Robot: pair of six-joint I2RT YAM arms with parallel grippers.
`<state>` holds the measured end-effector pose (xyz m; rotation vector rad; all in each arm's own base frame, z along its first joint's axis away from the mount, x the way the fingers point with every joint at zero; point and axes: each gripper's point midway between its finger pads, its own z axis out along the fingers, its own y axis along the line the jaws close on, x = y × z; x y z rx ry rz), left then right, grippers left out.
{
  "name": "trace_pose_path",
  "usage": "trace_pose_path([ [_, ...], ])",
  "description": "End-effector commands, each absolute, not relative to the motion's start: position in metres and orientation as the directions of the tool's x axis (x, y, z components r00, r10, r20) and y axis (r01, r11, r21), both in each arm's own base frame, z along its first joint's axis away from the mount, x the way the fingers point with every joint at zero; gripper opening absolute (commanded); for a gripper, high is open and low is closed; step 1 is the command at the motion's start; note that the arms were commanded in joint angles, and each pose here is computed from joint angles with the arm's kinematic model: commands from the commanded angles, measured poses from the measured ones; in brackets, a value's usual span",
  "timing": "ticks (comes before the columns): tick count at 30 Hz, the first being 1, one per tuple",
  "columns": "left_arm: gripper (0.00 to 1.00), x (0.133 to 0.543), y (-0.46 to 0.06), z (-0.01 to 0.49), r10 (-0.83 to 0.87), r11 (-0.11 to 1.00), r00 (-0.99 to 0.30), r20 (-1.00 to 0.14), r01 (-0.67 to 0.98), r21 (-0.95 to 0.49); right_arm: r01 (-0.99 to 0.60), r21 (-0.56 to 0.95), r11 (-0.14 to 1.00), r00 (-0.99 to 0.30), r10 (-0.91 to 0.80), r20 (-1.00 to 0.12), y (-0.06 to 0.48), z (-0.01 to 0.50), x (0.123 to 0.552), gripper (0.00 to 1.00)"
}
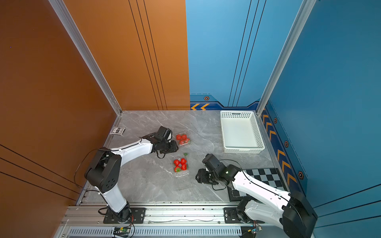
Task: Pack strawberries into containers
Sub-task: Place the strawberry in the packing box, then adjust the packing box at the center of the board.
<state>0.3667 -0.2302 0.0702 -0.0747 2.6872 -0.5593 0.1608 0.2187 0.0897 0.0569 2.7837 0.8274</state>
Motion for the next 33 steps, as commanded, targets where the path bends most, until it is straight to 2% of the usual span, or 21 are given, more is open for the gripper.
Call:
trace_pose_path([
  [1,0.47,0.369,-0.236,0.072,-0.091,0.926,-0.920,-0.380,0.062,-0.372,0.041,0.653,0.757,-0.969,0.190,-0.160,0.230,0.091,0.157,0.56],
  [11,0.47,0.362,-0.236,0.058,-0.073,0.933,-0.932,-0.356,0.063,-0.355,0.075,0.706,0.704,-0.975,0.199,-0.095,0.254,0.079,0.151,0.56],
  [23,0.45,0.351,-0.236,0.048,-0.057,0.939,-0.939,-0.340,0.065,-0.337,0.092,0.668,0.738,-0.982,0.177,-0.060,0.265,0.052,0.146,0.55],
  [33,0.45,0.347,-0.234,0.045,-0.056,0.941,-0.941,-0.334,0.062,-0.332,0.103,0.685,0.722,-0.985,0.171,-0.033,0.274,0.041,0.146,0.45],
])
